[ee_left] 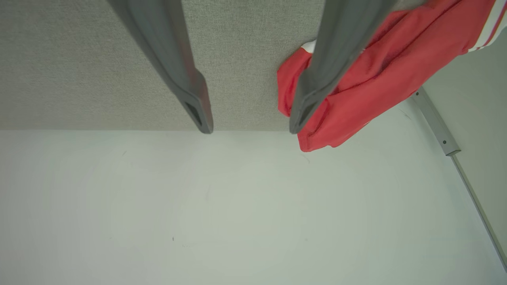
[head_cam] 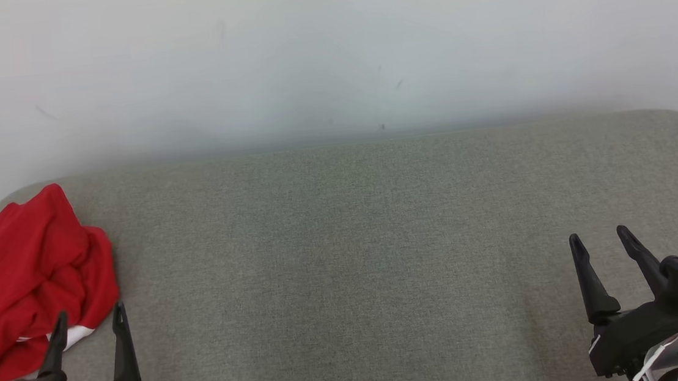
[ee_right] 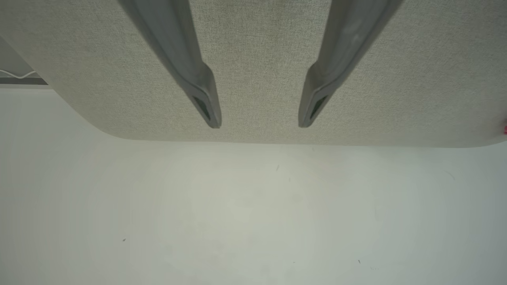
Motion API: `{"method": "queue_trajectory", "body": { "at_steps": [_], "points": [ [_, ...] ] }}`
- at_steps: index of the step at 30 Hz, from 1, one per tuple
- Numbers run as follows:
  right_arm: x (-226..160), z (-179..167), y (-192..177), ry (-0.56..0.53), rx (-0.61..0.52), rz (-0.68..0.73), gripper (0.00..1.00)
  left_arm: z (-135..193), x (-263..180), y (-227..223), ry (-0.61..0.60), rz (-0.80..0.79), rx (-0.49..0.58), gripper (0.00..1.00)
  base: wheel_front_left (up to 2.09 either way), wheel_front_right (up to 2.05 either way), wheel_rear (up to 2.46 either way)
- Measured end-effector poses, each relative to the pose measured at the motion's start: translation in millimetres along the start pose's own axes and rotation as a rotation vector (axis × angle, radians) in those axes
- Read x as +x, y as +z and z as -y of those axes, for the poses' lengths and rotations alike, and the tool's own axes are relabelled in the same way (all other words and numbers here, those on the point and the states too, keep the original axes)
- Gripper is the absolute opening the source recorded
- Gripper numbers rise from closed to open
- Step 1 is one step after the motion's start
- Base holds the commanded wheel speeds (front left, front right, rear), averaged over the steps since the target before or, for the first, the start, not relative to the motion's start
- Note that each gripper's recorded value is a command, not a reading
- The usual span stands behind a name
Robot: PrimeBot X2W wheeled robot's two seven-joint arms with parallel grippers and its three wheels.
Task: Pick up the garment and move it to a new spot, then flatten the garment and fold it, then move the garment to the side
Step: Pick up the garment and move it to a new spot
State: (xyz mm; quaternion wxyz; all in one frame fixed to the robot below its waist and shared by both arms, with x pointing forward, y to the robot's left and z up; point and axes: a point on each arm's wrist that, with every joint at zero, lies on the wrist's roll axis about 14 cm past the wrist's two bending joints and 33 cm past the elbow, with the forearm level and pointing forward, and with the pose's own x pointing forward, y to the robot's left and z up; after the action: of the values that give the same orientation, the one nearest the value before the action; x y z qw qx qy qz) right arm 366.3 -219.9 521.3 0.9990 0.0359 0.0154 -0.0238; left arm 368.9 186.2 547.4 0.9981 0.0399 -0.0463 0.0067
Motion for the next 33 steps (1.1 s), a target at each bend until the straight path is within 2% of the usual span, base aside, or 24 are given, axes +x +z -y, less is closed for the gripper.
{"method": "queue_trajectory", "body": {
  "at_steps": [17,33],
  "points": [
    [8.0,-22.5,-3.9,0.066,0.0,-0.02,1.0,-28.3,-17.1,-4.2,0.084,-0.04,-0.007,1.0,0.0,0.0,0.0],
    [26.2,-84.7,-10.6,0.241,-0.01,-0.05,1.0,-80.1,-63.7,-6.2,0.266,-0.05,-0.009,1.0,0.0,0.0,0.0]
  ]
}}
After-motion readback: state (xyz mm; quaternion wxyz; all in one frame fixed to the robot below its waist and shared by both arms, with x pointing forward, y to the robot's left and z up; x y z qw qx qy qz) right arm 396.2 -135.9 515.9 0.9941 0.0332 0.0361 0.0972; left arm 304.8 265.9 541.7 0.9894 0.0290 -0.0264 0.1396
